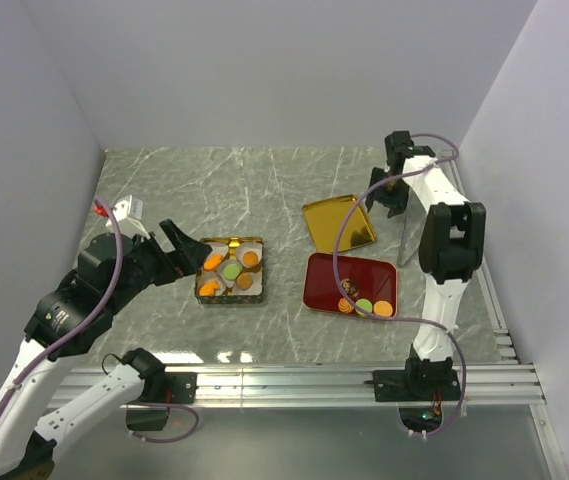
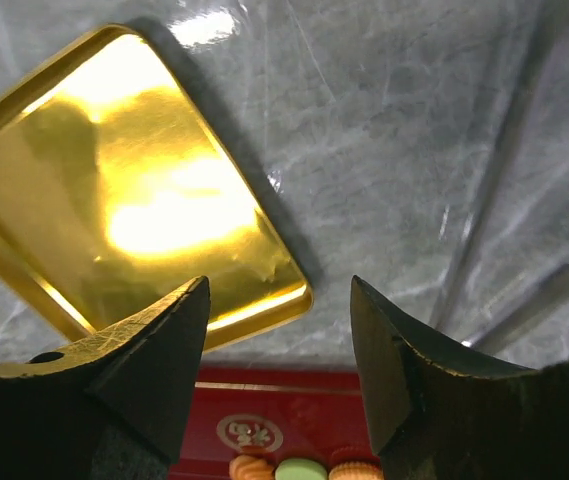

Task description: Pack the cookies

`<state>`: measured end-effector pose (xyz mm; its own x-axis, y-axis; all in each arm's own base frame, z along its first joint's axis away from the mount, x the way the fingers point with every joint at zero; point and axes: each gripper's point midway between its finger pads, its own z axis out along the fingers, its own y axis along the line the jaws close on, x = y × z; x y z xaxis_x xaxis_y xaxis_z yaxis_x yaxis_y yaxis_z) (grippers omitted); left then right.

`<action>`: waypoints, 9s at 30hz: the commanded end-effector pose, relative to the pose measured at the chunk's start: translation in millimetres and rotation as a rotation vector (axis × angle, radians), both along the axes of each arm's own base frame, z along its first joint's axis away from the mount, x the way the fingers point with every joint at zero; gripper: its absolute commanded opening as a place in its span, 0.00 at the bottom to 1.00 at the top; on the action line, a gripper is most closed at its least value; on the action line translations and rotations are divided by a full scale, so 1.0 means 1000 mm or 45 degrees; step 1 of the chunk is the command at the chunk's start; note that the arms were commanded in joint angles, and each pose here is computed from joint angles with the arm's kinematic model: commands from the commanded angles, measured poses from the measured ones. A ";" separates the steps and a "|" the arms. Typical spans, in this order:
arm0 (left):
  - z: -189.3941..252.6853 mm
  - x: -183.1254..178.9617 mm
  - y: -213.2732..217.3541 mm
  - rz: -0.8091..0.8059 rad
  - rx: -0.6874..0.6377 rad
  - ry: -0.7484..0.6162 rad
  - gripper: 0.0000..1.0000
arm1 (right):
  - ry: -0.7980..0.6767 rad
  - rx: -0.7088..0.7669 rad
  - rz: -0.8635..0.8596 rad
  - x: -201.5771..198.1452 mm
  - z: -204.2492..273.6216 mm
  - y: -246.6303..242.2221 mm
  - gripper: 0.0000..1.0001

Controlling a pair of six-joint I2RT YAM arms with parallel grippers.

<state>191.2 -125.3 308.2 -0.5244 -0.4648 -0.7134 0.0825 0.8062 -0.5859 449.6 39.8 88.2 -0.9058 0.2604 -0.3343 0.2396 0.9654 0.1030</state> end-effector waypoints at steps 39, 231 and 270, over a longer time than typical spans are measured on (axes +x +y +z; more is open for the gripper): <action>0.006 0.015 -0.011 -0.023 -0.036 -0.075 0.99 | -0.039 -0.024 0.087 0.003 0.021 0.027 0.00; -0.267 0.102 0.044 0.105 0.598 0.992 0.11 | -0.178 1.008 0.380 -0.253 0.221 0.126 0.00; -0.214 0.234 -0.012 -0.013 0.321 0.714 0.77 | -0.430 1.451 0.360 -0.090 0.235 0.187 0.00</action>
<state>405.5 -143.2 39.9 -0.9169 -0.2756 -0.2887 -0.2138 0.9499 -0.2279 343.7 213.0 295.3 -0.9110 0.3771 -0.1670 -0.0115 0.3816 0.9243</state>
